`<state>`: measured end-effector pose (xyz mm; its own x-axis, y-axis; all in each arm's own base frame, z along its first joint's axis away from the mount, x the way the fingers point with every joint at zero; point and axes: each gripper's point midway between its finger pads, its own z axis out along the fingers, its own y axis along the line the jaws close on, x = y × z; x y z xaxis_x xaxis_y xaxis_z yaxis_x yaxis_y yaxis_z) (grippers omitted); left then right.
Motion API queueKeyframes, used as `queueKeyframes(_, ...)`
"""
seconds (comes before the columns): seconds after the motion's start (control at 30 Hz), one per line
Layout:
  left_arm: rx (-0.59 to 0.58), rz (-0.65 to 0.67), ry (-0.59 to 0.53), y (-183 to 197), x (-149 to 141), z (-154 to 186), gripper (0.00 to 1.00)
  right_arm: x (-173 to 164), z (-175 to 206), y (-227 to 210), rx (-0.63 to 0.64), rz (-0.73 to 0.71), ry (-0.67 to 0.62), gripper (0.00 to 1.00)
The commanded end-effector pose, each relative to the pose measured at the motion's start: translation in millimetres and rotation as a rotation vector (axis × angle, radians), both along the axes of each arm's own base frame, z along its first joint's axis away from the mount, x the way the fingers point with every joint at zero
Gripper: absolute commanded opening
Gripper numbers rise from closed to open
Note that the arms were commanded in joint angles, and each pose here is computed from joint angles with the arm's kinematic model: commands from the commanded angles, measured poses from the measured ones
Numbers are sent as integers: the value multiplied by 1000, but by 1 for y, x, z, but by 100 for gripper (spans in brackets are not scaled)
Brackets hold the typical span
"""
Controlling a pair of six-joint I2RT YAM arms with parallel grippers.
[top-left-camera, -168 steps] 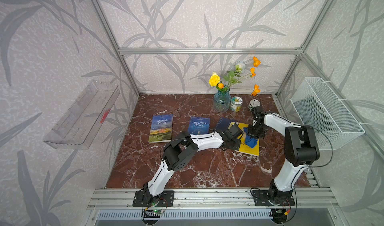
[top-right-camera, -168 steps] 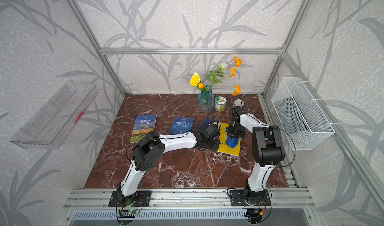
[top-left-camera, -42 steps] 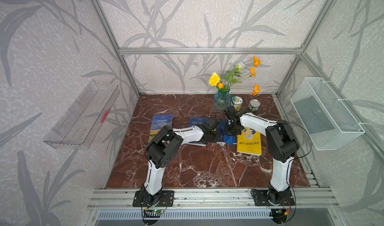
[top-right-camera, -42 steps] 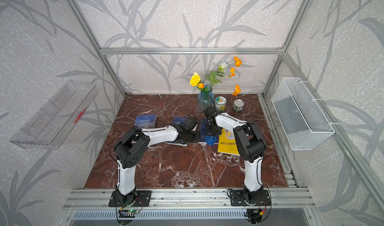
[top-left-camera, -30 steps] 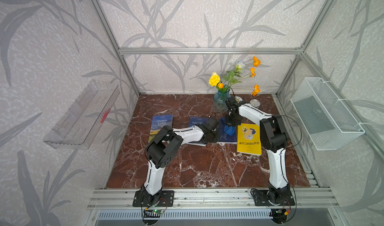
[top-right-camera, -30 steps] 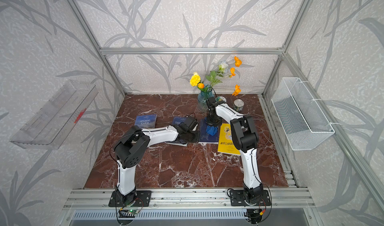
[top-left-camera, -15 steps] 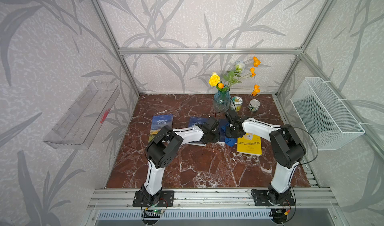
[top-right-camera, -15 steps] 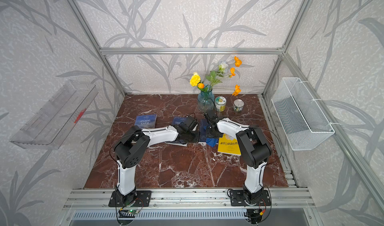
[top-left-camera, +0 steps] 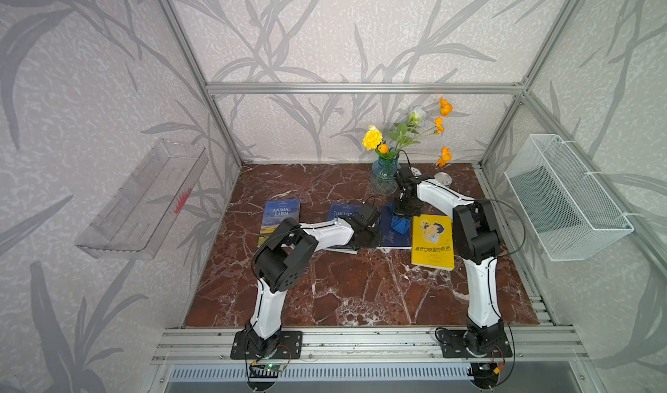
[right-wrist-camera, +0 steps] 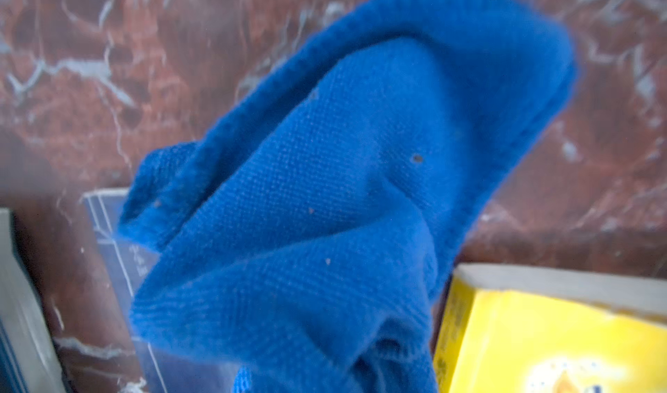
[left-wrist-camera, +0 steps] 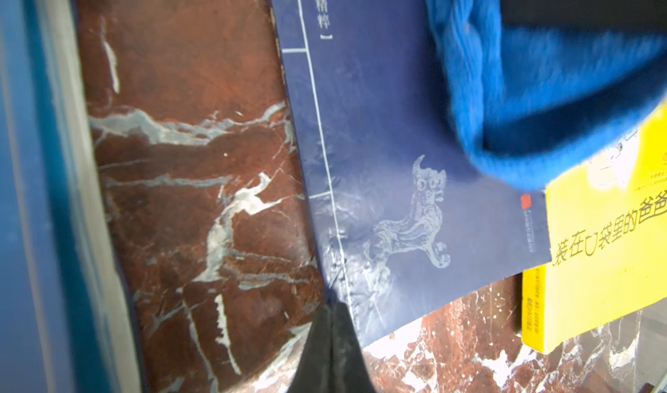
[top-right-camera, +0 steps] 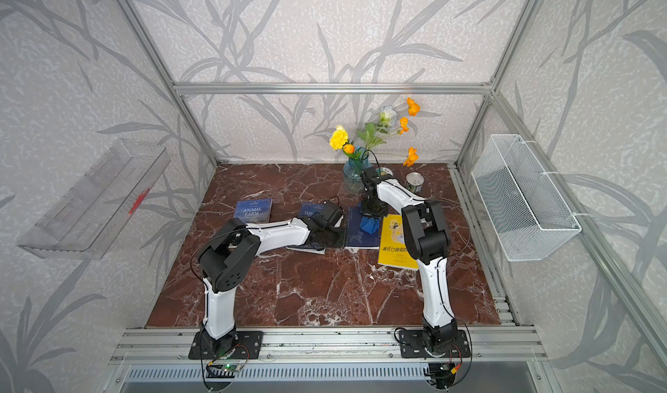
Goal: Wipe the cover of the book
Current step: Wipe the dirt from the cover of the book.
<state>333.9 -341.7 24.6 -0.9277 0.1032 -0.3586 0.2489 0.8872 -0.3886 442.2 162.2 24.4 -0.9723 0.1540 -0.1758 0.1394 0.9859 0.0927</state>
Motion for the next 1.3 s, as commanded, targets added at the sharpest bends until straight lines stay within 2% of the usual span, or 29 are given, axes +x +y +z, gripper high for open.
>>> queueKeyframes(0.0,152,-13,139,30,-32,-41,2,-48,-53,-24,-142,15,193,6)
queueKeyframes(0.23,140,-14,137,29,-33,-37,2,-128,-51,-9,-142,88,190,6)
queueKeyframes(0.33,136,-14,136,28,-33,-36,2,-148,-53,-7,-112,89,194,6)
queueKeyframes(0.5,129,-14,141,27,-33,-36,2,-134,-56,-6,-117,96,203,6)
queueKeyframes(0.73,141,-12,131,29,-32,-36,2,-72,-54,3,-125,71,186,6)
queueKeyframes(0.83,144,-12,132,30,-32,-36,2,-58,-54,7,-130,72,175,6)
queueKeyframes(0.93,142,-14,133,29,-32,-36,2,-66,-56,12,-112,79,188,6)
queueKeyframes(1.17,140,-15,130,29,-33,-35,2,-139,-54,14,-124,132,198,6)
queueKeyframes(1.27,134,-13,130,28,-32,-34,2,-152,-53,11,-101,116,193,6)
